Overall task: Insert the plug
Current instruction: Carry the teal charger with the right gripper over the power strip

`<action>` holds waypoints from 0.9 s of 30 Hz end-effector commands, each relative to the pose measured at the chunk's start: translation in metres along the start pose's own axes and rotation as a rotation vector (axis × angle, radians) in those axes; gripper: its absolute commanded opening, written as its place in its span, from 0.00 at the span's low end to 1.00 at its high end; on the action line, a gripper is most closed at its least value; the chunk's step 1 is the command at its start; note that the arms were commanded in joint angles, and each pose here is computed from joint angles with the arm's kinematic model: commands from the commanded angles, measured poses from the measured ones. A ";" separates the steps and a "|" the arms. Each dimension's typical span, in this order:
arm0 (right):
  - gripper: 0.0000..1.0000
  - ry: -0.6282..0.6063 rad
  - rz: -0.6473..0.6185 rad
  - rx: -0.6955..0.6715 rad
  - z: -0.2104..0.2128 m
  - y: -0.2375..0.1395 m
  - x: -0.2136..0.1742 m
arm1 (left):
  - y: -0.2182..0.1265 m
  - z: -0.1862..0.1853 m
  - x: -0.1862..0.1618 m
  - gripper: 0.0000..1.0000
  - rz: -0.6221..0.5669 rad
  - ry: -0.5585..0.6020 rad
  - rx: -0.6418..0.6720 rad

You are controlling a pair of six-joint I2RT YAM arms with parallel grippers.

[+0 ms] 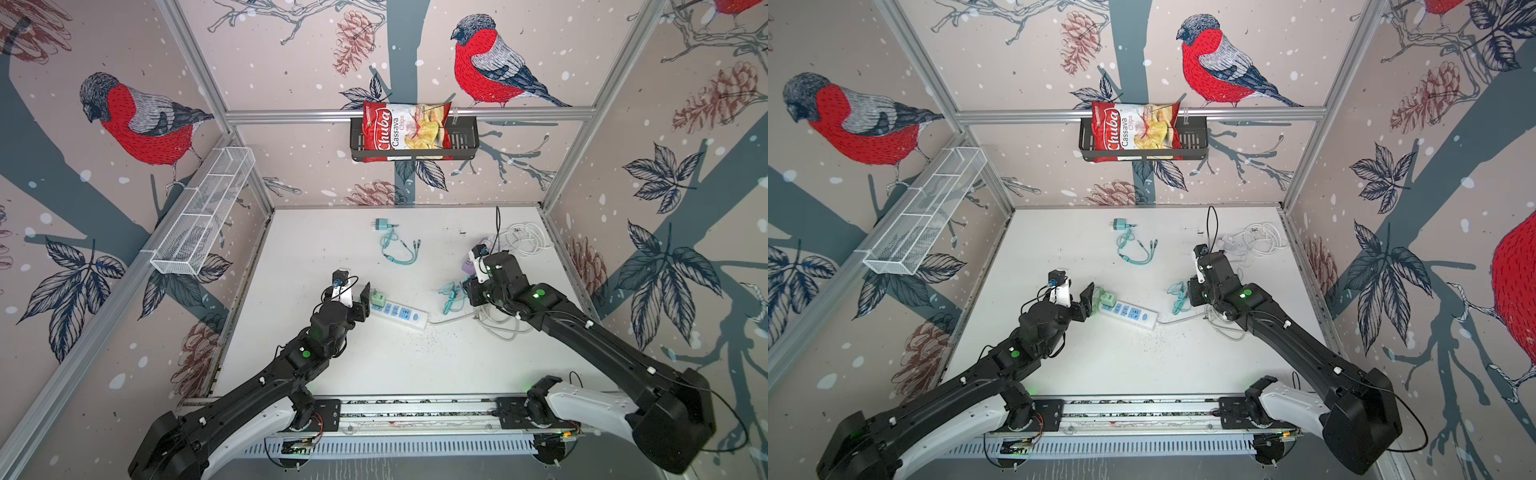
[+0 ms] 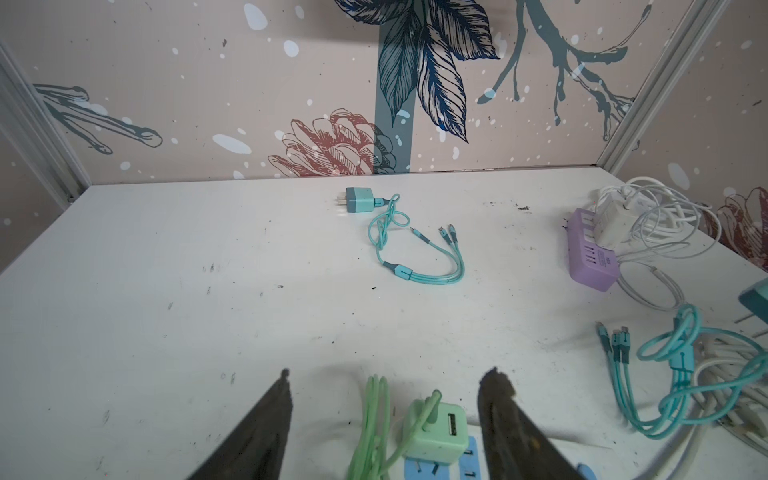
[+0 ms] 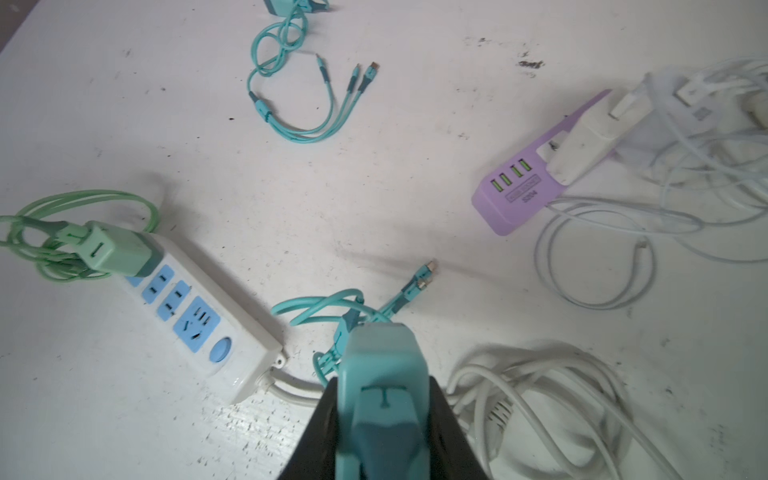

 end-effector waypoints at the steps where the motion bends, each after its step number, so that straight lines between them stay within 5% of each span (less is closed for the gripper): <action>1: 0.11 0.011 -0.045 -0.054 -0.003 -0.004 0.006 | 0.000 0.005 -0.007 0.69 0.021 -0.029 0.030; 9: 0.11 -0.013 -0.064 -0.047 0.023 -0.006 0.009 | 0.002 0.003 -0.017 0.69 0.047 -0.025 0.013; 19: 0.11 -0.058 -0.059 0.137 0.084 0.009 0.008 | -0.006 0.007 -0.030 0.69 0.050 -0.023 -0.001; 27: 0.10 -0.085 0.021 0.108 0.105 0.034 -0.004 | -0.014 0.010 -0.031 0.69 0.022 -0.048 -0.015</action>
Point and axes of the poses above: each gripper's point midway between its finger pads, its own y axis out along the fingers, its own z axis along the line the jaws close on, x = y × z, the point moved 5 cm from there along -y, back along the fingers, and after that the axes turned 4 degrees about y, right-handed, at the moved point
